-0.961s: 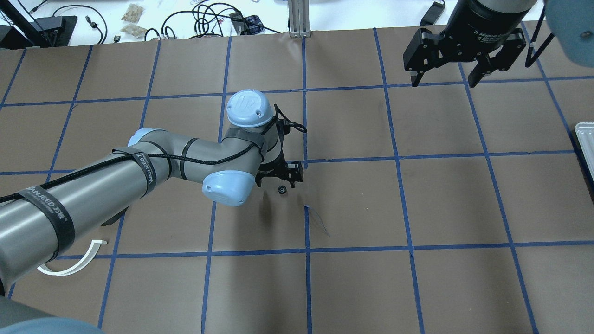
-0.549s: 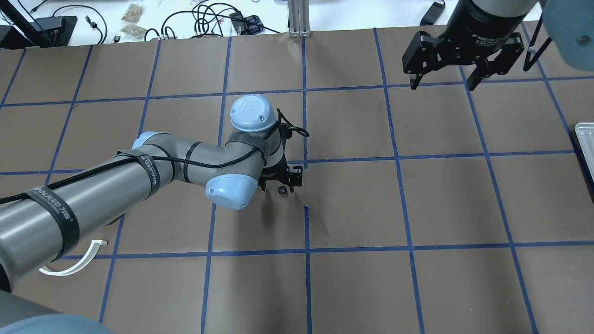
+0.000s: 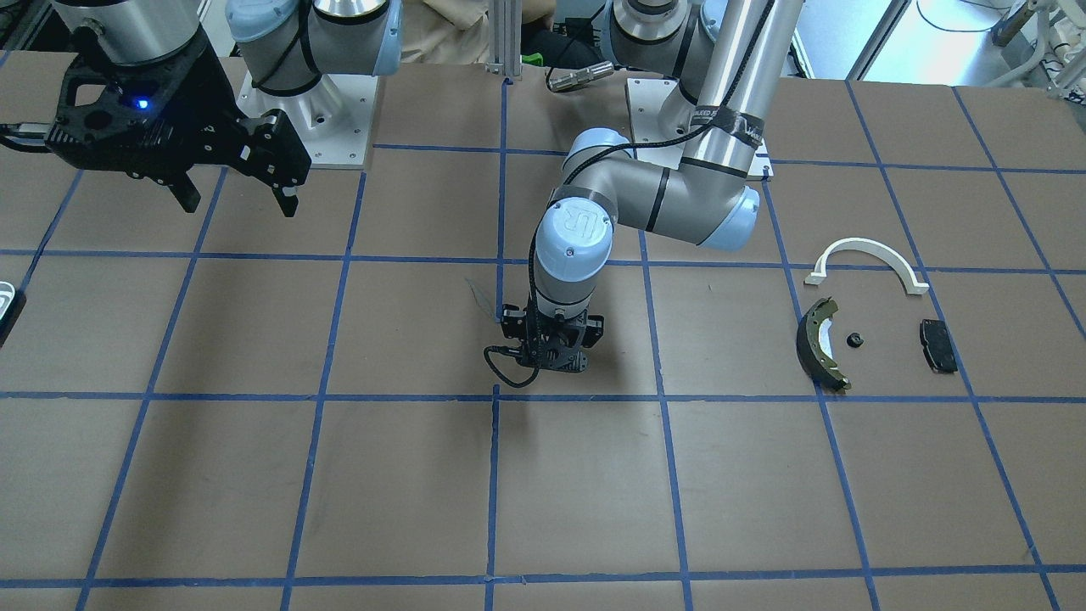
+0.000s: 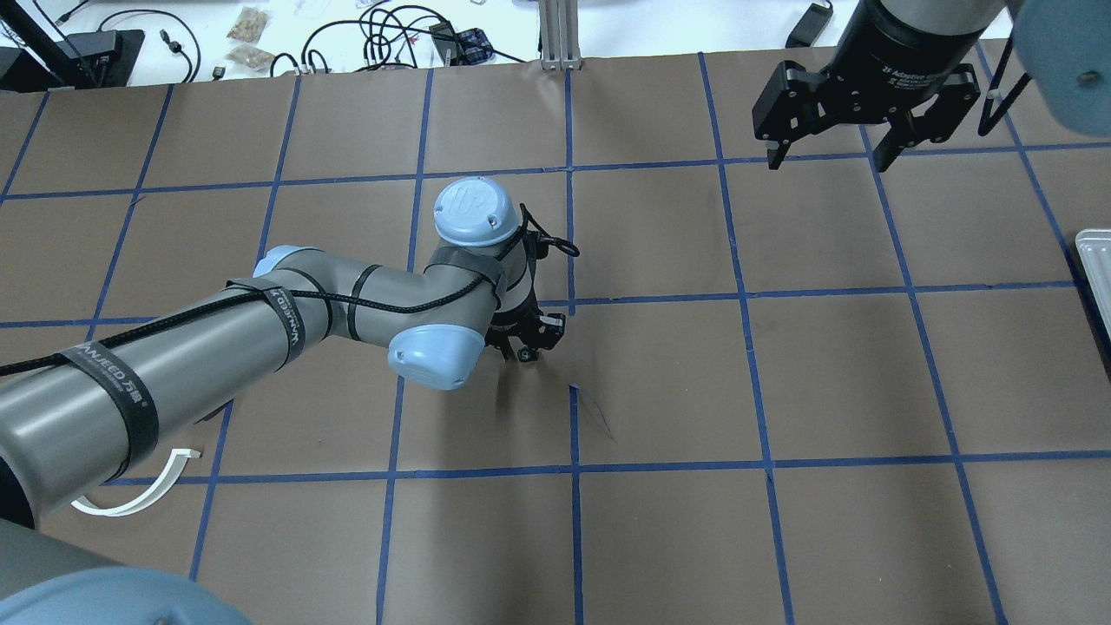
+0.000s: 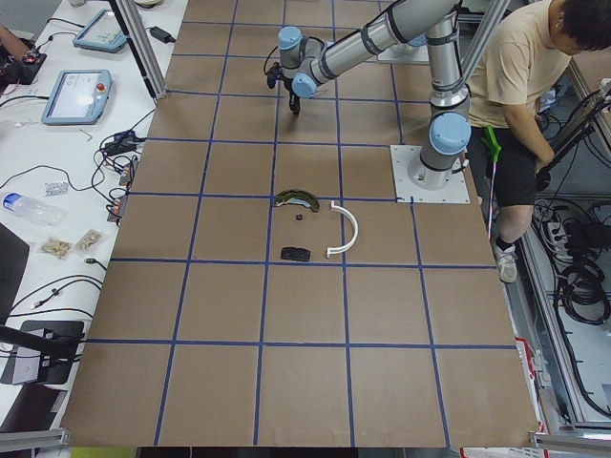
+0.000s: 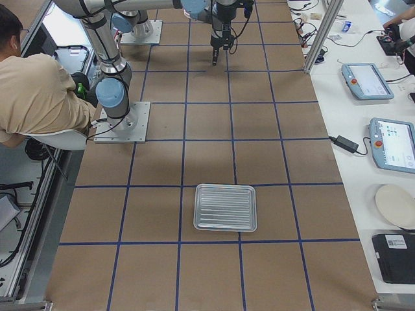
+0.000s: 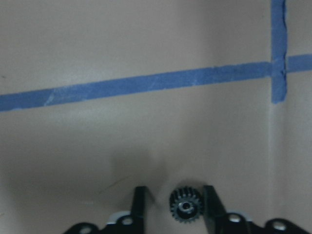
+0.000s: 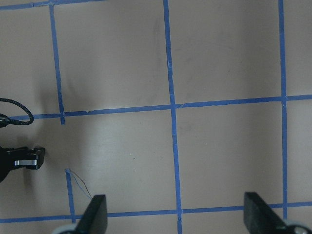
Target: Place bearing gear from tray to pile
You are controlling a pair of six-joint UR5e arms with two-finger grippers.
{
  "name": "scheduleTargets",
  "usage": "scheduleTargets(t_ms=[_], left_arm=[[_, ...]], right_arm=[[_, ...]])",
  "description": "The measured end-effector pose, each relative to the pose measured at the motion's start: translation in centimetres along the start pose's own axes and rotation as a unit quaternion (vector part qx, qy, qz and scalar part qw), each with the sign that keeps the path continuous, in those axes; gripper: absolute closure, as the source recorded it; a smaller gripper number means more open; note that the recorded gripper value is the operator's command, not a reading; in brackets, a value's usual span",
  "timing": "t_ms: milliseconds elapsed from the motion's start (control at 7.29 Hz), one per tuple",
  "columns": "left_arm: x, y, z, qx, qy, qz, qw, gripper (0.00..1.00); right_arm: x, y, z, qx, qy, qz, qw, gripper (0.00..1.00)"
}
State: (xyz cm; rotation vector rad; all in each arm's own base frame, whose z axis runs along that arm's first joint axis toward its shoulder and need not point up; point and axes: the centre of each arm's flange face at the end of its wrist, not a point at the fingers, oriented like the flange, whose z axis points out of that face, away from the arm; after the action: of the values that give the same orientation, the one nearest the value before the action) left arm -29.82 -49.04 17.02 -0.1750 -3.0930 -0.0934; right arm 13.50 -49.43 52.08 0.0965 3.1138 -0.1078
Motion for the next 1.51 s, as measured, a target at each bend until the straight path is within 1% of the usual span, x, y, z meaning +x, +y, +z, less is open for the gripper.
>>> scheduleTargets(t_ms=[137, 412, 549, 686, 824, 961, 1098, 1373, 1510], left_arm=[[-0.2, -0.2, -0.5, 0.005, 0.001, -0.002, 1.0000, 1.00], [-2.4, -2.2, -3.3, 0.027, 0.005, -0.017, 0.9995, 1.00], [-4.7, -4.2, -5.6, 0.034, 0.004, -0.023, 0.9991, 1.00], [-8.5, -6.5, -8.6, 0.032, 0.003, -0.031, 0.9990, 1.00], [-13.2, -8.4, -12.0, 0.019, 0.002, -0.038, 0.9991, 1.00], [-18.8, -9.3, -15.0, 0.002, 0.000, -0.029, 0.9996, 1.00], [-24.9, -9.3, -16.8, -0.010, -0.003, -0.018, 0.9998, 1.00], [-35.9, -6.9, -17.3, -0.034, -0.010, -0.021, 0.9992, 1.00], [-40.5, -5.0, -16.5, -0.048, -0.012, -0.026, 0.9984, 1.00]], right_arm=[[0.0, 0.0, 0.0, 0.000, 0.002, -0.001, 1.0000, 0.00], [0.1, 0.0, 0.0, 0.001, 0.004, -0.002, 1.0000, 0.00], [0.1, 0.0, 0.0, 0.001, 0.004, -0.002, 1.0000, 0.00], [0.1, 0.0, 0.0, 0.001, 0.004, -0.002, 1.0000, 0.00], [0.1, 0.0, 0.0, 0.001, 0.004, -0.002, 1.0000, 0.00], [0.1, 0.0, 0.0, 0.001, 0.004, -0.002, 1.0000, 0.00], [0.1, 0.0, 0.0, 0.001, 0.005, -0.002, 1.0000, 0.00], [0.1, 0.0, 0.0, 0.001, 0.004, -0.003, 1.0000, 0.00], [0.1, 0.0, 0.0, 0.001, 0.004, -0.003, 1.0000, 0.00]])
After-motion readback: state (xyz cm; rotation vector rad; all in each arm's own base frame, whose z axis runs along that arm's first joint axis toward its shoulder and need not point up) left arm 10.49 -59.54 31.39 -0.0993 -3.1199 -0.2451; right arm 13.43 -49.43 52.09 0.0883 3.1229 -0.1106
